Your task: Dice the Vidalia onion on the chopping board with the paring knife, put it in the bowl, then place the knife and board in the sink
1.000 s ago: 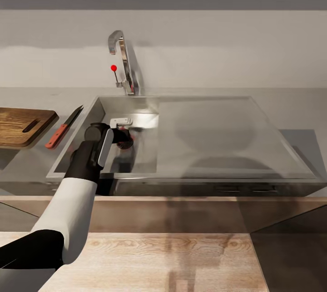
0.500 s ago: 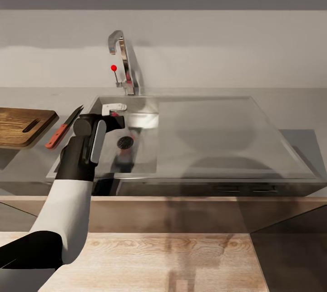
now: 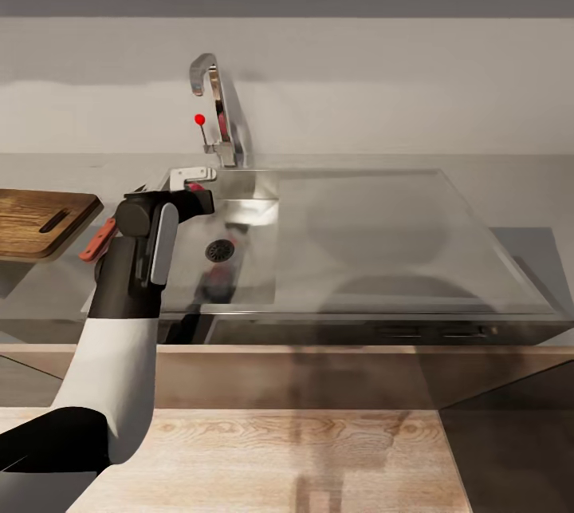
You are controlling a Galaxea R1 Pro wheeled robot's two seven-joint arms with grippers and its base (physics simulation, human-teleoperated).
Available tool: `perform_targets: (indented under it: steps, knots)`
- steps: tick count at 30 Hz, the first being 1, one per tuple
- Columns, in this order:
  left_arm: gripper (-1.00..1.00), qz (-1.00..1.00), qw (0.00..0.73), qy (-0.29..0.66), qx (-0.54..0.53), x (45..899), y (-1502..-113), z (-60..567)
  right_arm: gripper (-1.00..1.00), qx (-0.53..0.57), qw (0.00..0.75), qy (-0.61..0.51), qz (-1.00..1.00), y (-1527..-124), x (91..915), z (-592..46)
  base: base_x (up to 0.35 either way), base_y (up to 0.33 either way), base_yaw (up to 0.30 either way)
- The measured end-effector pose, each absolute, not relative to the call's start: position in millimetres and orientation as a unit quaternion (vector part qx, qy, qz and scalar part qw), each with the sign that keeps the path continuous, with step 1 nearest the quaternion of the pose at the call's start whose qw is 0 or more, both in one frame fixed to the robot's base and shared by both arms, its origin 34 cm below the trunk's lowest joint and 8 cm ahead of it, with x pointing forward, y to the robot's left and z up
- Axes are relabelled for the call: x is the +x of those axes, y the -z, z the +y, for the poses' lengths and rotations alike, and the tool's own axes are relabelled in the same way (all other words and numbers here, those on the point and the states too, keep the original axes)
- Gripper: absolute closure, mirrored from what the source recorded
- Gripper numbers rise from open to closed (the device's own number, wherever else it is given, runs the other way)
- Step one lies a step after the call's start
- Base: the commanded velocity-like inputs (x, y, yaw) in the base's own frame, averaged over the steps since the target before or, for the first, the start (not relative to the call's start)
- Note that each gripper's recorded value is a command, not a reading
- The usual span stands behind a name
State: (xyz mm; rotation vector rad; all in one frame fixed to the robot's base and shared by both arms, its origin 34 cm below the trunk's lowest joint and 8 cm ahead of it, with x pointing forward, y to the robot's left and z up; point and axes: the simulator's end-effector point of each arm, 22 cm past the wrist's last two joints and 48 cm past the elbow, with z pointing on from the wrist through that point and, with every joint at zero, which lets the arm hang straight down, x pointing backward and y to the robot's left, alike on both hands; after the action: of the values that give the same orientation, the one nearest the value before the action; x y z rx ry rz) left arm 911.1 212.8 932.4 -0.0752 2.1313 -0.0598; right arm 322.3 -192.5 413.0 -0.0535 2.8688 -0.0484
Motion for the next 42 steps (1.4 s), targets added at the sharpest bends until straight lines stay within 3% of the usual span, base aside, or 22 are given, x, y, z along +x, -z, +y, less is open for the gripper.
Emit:
perform_targets:
  steps: [42]
  knots:
    - [1.0,0.864,0.502,0.024,-0.031,905.7,-963.5,213.6,-1.0,-0.025,0.158,-0.026,0.987,-420.9,338.7,-173.0,0.0,0.0,0.0]
